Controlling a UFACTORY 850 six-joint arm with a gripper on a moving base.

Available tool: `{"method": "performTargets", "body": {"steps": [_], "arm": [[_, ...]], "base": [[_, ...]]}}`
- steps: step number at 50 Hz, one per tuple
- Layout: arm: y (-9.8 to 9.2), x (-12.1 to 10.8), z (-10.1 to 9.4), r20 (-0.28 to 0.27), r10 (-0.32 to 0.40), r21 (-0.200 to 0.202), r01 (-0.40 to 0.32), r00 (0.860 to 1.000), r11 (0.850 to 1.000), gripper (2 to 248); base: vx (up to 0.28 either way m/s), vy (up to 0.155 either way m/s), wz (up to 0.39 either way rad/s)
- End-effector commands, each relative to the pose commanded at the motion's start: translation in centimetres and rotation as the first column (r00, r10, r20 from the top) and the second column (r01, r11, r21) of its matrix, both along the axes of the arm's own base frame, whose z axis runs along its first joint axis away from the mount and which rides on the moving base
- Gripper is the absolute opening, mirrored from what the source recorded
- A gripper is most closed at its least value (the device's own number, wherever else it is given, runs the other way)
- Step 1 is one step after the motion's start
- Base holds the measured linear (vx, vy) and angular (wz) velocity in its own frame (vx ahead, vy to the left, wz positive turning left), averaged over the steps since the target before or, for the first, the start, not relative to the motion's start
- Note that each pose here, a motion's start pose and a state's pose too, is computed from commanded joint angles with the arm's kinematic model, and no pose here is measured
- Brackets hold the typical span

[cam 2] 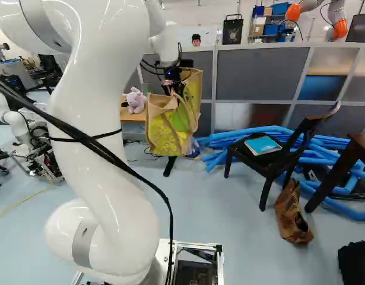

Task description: Pick up the bag on the ground and place it on the table

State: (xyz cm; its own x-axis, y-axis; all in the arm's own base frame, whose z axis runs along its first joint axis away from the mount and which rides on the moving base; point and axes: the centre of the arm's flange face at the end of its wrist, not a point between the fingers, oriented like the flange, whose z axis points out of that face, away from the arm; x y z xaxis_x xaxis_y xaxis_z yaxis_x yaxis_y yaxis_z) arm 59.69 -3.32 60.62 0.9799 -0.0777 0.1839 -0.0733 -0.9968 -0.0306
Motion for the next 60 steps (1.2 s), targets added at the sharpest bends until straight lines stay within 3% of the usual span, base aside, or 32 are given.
{"method": "performTargets", "body": {"steps": [42, 60], "arm": [[0.1, 1.6, 5.9, -0.008, 0.016, -0.019, -0.016, 1.0, 1.0, 23], [0.1, 2.0, 6.3, -0.01, 0.017, -0.02, -0.018, 1.0, 1.0, 23]], "base": [[0.0, 0.0, 0.0], [0.0, 0.0, 0.0]]}}
